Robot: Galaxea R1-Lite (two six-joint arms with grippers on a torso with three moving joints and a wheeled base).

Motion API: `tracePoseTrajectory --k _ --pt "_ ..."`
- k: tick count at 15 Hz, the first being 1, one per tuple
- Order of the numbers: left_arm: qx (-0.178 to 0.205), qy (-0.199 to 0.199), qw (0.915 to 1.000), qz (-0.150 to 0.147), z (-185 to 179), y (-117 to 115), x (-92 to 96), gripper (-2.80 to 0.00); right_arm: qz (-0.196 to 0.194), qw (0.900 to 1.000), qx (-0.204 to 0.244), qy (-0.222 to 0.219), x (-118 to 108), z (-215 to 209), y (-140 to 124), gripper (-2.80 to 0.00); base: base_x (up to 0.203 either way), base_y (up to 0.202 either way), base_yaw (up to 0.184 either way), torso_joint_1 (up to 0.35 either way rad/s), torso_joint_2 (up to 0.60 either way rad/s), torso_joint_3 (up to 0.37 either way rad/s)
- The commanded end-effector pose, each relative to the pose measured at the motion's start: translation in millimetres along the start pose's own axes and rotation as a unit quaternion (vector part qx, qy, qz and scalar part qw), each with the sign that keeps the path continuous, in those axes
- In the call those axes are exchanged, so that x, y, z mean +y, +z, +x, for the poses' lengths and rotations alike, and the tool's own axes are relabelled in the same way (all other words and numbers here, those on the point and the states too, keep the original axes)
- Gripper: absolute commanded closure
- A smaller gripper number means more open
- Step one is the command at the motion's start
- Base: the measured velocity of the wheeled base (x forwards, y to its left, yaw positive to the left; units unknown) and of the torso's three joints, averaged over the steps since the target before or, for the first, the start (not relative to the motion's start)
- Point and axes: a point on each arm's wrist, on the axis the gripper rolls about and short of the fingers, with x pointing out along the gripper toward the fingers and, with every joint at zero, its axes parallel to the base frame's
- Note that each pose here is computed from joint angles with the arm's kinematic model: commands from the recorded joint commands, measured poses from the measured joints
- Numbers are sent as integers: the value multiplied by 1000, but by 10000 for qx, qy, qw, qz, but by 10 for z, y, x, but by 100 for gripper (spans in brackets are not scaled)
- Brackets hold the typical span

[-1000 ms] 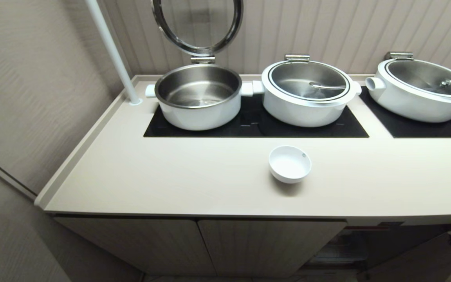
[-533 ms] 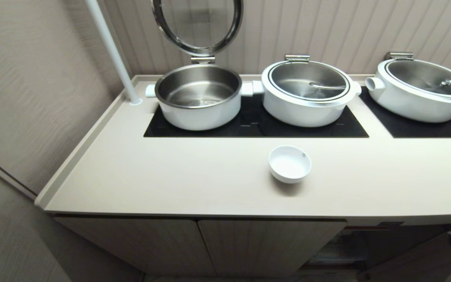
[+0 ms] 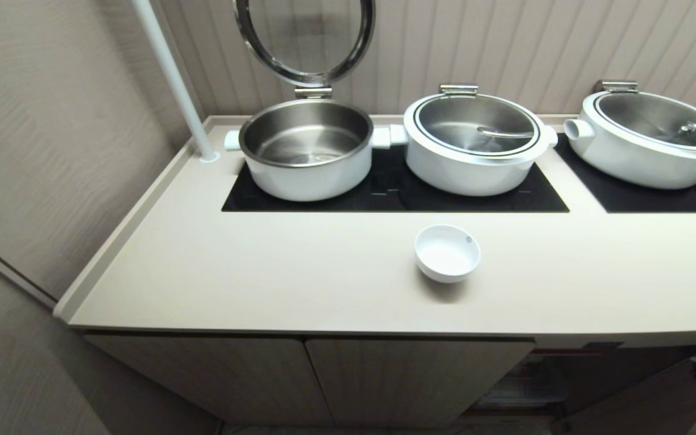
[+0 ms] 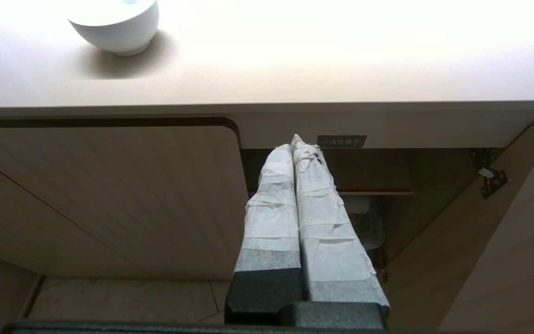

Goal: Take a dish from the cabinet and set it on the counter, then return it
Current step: Pick up the bowl from the table

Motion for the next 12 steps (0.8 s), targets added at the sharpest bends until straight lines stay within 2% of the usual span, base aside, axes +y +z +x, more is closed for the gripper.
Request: tracePoseTrajectory --k 1,12 --pt "-6 0 10000 -2 0 1 0 0 0 10000 15 1 0 3 1 0 0 0 0 0 0 0" --pt "-6 0 10000 -2 0 1 0 0 -10 10000 7 1 0 3 2 0 0 0 0 0 0 0"
